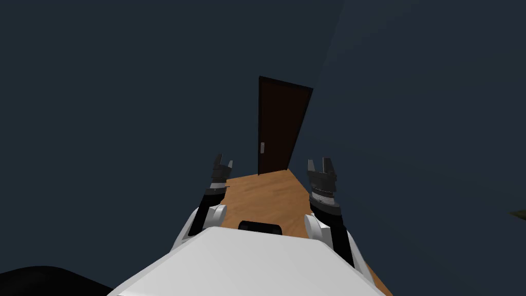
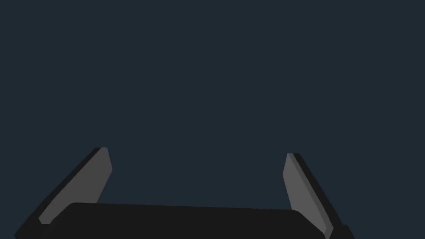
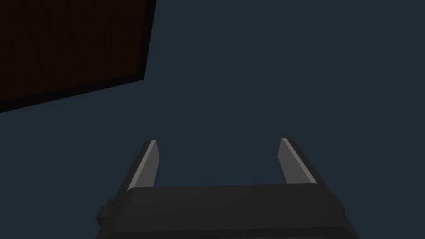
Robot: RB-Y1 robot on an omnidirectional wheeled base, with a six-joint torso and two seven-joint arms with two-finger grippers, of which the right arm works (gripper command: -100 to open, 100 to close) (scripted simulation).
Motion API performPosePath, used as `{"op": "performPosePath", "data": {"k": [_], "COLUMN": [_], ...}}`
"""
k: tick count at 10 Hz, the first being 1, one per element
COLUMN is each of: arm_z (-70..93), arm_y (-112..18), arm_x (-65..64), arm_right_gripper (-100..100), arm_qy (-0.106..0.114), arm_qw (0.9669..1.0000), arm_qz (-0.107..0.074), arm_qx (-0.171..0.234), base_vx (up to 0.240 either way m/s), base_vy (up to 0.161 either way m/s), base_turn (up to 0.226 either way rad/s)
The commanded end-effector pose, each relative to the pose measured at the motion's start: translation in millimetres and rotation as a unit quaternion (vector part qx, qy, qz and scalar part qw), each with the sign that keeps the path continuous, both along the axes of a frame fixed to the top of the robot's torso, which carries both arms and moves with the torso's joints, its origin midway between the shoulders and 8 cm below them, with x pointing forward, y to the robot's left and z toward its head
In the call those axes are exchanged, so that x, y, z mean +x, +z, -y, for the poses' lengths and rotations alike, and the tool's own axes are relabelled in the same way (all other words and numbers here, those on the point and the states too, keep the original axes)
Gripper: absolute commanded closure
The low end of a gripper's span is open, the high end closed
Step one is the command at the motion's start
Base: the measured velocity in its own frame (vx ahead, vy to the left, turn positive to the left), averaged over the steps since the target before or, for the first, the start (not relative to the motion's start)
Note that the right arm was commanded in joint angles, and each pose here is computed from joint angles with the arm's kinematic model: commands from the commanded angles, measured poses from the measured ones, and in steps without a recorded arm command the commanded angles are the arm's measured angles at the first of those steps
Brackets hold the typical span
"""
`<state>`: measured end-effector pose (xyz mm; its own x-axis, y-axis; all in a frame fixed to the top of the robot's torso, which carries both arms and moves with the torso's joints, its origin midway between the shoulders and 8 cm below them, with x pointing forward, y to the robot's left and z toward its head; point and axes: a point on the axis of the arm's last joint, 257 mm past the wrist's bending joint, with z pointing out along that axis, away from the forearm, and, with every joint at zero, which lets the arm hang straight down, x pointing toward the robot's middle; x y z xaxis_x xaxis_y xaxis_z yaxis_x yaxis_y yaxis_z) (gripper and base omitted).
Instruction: Pull the door open
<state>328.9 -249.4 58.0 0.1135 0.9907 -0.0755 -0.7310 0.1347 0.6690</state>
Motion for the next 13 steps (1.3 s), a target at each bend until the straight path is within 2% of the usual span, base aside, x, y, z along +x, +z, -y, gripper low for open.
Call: {"op": "performPosePath", "data": {"k": [1,4,5,8,11,13], "arm_z": [0.8,2.3,3.0,4.2,5.5,6.3], "arm_y": [-9.6,-25.5,-33.7,-48.2,-65.4,-77.8], "arm_x": [7.3,18.8,24.6,34.3,45.1,52.5], "arm_right_gripper": [-100,-100,-100,-100,-100,-100], "arm_qy": [0.023,0.057,0.074,0.101,0.130,0.149], "arm_qw": [0.9994,0.9960,0.9931,0.9865,0.9763,0.9676], "arm_qz": [-0.010,-0.026,-0.035,-0.049,-0.066,-0.077], "arm_qx": [0.024,0.064,0.084,0.120,0.160,0.189], "base_vx": [0.126,0.184,0.143,0.113,0.088,0.104], "base_vy": [0.008,0.021,-0.002,0.018,0.010,0.010], "base_turn": [0.093,0.096,0.087,0.079,0.073,0.093]}}
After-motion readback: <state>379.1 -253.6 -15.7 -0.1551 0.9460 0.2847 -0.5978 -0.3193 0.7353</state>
